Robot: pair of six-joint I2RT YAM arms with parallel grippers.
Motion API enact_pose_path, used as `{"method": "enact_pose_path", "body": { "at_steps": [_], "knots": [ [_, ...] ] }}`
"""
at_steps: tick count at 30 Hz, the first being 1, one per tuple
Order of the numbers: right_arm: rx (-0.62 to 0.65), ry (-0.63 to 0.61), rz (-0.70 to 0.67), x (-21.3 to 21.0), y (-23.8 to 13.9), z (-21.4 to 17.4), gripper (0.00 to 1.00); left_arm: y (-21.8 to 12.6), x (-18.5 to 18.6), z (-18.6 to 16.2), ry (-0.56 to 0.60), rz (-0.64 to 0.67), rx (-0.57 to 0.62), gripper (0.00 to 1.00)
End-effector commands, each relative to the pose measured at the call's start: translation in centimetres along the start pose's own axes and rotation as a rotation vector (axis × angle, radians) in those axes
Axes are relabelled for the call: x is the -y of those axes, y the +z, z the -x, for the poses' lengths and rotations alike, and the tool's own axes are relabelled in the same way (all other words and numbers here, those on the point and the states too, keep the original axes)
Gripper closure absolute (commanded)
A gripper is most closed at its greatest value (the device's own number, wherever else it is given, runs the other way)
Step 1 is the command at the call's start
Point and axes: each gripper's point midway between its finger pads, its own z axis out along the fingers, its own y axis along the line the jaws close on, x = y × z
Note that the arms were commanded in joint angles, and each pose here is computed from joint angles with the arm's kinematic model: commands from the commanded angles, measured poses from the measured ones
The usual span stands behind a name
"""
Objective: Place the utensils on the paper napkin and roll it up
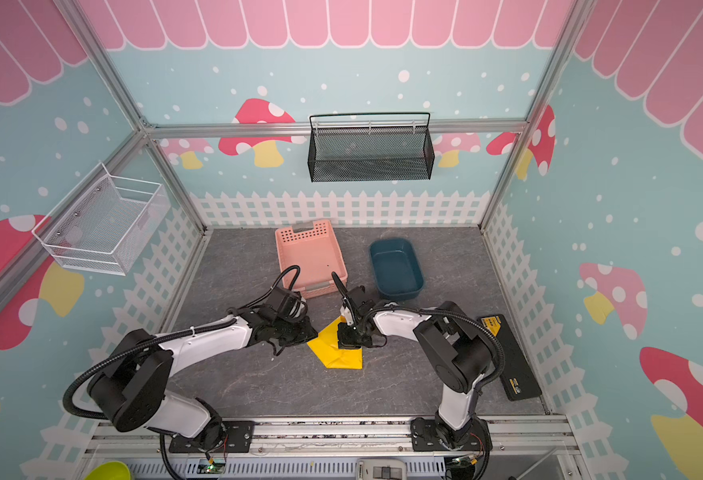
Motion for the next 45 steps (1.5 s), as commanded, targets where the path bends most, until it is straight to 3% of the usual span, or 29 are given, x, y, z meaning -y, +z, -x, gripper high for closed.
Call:
{"method": "enact_pose_path", "body": {
  "at_steps": [1,15,25,34,39,45],
  "knots": [
    [-0.06,0.019,-0.076,2.2,1.2,-1.9,1.0,-0.5,-2.1,-1.2,-0.067,0.024,-0.03,0.74],
    [-0.056,0.021,-0.067,2.0,1.2,-1.8,1.0,2.9,-2.5,-2.6,-0.103,-0.072,-0.136,0.66],
    [-0.057,0.02,-0.063,1.9,1.2,-1.8,1.0,4.3,-1.2,-2.7,-0.1,-0.145,-0.165,0.49],
    [-0.061,0.018,-0.06,1.9,1.3,-1.8,1.0,4.1,1.2,-4.7,-0.067,-0.211,-0.193,0.47],
    [-0.061,0.017,-0.058,1.9,1.3,-1.9,1.0,3.0,0.7,-5.5,-0.064,-0.208,-0.191,0.45],
    [-0.064,0.021,-0.056,1.9,1.3,-2.1,1.0,2.7,1.2,-3.9,-0.082,-0.24,-0.145,0.45]
  ]
}}
